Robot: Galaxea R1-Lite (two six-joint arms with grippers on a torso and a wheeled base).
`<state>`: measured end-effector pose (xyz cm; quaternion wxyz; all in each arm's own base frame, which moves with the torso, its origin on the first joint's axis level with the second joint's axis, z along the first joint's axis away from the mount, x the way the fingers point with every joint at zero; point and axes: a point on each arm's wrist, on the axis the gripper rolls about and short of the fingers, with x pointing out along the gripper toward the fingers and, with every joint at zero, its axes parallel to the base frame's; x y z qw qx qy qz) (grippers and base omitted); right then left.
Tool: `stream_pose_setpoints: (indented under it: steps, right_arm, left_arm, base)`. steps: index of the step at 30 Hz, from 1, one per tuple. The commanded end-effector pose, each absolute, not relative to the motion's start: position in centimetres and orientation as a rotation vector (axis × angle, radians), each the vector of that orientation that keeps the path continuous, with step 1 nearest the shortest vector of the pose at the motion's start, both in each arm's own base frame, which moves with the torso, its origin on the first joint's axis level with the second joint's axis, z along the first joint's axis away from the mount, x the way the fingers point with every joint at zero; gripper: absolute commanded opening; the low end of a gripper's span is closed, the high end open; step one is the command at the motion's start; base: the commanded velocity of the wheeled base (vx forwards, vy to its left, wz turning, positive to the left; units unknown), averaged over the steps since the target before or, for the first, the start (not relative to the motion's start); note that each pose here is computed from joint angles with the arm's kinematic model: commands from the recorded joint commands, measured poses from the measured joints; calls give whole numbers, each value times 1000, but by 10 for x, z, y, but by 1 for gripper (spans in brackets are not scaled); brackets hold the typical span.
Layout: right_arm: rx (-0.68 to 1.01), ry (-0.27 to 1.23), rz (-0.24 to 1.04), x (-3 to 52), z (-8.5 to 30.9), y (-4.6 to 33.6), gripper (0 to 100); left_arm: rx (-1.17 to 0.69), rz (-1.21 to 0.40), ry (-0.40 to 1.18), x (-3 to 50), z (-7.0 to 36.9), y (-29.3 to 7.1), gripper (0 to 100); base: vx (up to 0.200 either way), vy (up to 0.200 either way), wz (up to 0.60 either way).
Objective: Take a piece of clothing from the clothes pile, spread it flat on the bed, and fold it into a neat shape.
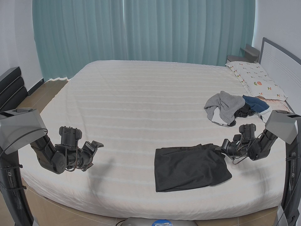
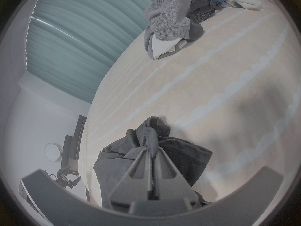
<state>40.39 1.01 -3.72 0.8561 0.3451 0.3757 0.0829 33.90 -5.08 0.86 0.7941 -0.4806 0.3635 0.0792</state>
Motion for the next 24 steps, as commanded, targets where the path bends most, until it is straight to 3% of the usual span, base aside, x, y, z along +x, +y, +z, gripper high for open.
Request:
stream_pose_setpoints:
  steps: [1, 19, 20, 24]
  right_arm:
    - [731, 772, 170, 406, -34, 7, 0]
    - [743, 751, 133, 408, -35, -9, 0]
    - [743, 752, 133, 408, -35, -9, 100]
    - [744, 751, 135, 406, -34, -10, 100]
  left_arm:
    - [-1033, 171, 782, 339, 8, -51, 100]
    - [-1033, 171, 782, 339, 8, -51, 100]
    - [-1033, 170, 781, 339, 8, -51, 100]
    - [-1040, 170, 777, 340, 10, -50, 100]
  base:
    - [0, 0, 0]
    - [0, 0, 0]
    - [0, 0, 0]
    - [0, 0, 0]
